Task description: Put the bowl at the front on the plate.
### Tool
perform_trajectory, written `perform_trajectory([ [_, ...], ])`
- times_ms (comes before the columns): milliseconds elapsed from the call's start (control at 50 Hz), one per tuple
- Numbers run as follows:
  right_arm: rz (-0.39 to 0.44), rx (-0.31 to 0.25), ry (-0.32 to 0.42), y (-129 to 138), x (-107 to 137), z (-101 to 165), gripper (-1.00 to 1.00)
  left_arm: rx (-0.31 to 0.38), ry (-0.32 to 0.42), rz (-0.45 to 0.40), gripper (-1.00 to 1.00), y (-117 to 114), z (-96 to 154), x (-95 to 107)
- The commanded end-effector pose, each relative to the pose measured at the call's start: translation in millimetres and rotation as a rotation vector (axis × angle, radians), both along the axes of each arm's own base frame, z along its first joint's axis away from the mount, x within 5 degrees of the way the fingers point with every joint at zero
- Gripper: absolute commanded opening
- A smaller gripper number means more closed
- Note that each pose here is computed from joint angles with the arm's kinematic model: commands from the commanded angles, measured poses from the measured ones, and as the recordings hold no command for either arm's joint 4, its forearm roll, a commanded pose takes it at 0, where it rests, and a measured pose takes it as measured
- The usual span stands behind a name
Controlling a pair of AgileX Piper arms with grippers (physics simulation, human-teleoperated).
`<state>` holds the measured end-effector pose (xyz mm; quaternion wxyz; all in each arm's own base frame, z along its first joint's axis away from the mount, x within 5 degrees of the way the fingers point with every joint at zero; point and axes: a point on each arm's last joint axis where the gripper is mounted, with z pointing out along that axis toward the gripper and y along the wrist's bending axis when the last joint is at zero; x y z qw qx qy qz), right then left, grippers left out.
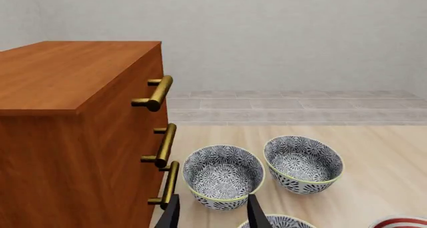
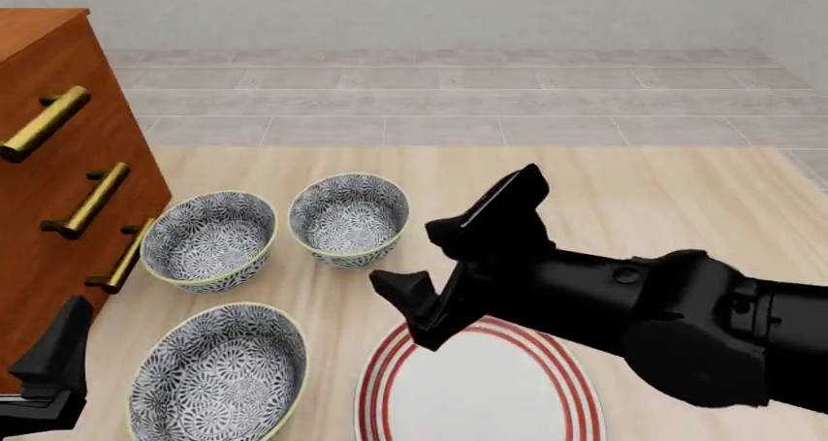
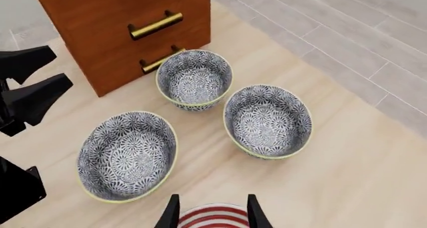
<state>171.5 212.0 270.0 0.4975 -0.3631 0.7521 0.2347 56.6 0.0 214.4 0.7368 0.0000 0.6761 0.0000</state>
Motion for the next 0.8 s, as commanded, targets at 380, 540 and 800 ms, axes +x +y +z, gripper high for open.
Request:
perform_trajectory([
  [380,0.102,-0.099,0.114,56.4,-3.6,-3.0,1.00,0.000,0.000,0.000,1.00,0.0,0.0,0.0],
  [540,0.107,-0.122,0.154,66.7,-3.4,-8.1,1.00,0.000,0.000,0.000,1.00,0.0,0.0,0.0],
  [800,0.097,-0.158,0.185,85.2,9.8,-12.3,1.00,0.000,0.000,0.000,1.00,0.0,0.0,0.0],
])
